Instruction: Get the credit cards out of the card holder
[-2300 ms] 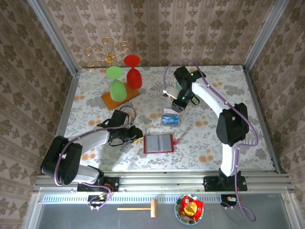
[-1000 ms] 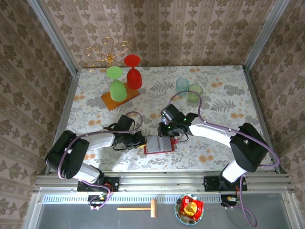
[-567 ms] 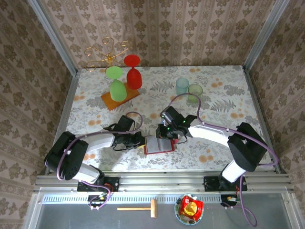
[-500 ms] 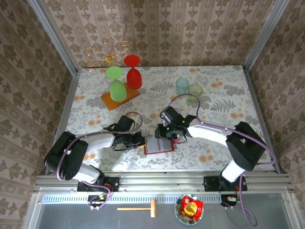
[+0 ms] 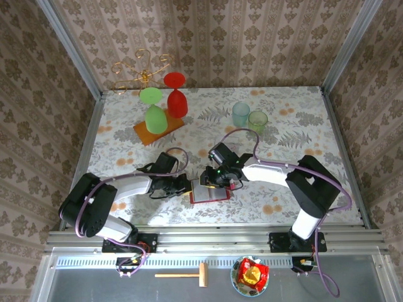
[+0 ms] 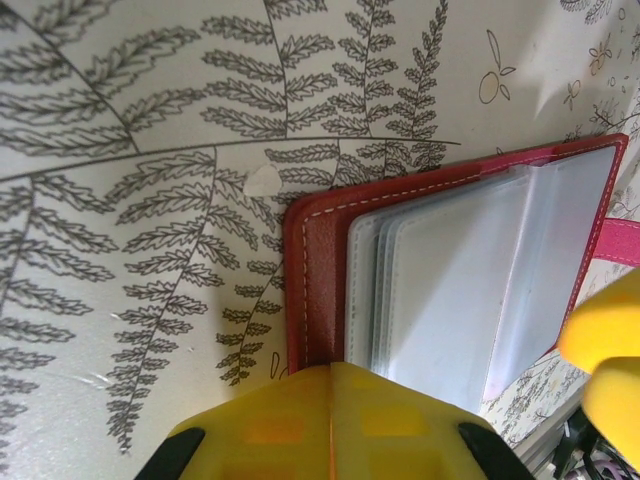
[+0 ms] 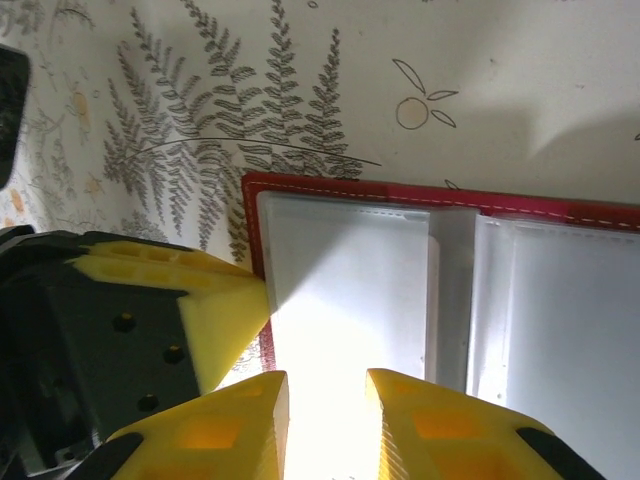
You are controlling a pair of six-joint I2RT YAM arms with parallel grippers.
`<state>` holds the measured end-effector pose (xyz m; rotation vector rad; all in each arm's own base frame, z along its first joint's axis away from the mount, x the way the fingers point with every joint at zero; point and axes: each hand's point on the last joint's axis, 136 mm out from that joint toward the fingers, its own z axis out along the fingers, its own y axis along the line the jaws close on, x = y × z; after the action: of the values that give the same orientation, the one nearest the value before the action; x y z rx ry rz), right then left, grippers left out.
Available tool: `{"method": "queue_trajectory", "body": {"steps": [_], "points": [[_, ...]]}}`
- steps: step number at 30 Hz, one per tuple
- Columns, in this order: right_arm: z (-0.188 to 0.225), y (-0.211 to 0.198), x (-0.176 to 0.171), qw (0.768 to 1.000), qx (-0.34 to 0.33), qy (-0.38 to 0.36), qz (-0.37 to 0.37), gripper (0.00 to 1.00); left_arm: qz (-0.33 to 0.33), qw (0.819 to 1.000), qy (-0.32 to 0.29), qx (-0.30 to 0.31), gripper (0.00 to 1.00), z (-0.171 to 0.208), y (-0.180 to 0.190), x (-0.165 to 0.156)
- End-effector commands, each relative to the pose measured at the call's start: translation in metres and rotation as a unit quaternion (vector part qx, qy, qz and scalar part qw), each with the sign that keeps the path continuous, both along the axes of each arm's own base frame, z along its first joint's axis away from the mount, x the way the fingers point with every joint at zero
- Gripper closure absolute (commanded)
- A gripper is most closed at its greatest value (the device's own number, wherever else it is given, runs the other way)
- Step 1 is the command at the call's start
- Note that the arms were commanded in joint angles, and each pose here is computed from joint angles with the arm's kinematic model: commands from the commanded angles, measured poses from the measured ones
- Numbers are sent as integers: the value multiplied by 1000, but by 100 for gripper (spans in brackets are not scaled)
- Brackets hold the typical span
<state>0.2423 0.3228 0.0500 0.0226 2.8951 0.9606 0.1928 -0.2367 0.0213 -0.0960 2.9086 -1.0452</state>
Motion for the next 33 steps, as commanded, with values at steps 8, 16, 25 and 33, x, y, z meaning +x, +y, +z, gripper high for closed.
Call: {"method": "queue_trajectory", "body": {"steps": [8, 16, 25, 33], "points": [[-11, 7, -5, 1000, 0, 28, 6, 72, -5, 1000, 8, 17, 92, -6, 2, 0], [-21, 5, -6, 999, -11, 36, 6, 72, -5, 1000, 10, 20, 92, -7, 3, -1], [-21, -9, -4, 999, -35, 29, -12, 72, -9, 1000, 13, 25, 92, -10, 4, -2], [-19, -18, -2, 999, -32, 27, -25, 72, -9, 999, 17, 28, 92, -12, 5, -2]]}}
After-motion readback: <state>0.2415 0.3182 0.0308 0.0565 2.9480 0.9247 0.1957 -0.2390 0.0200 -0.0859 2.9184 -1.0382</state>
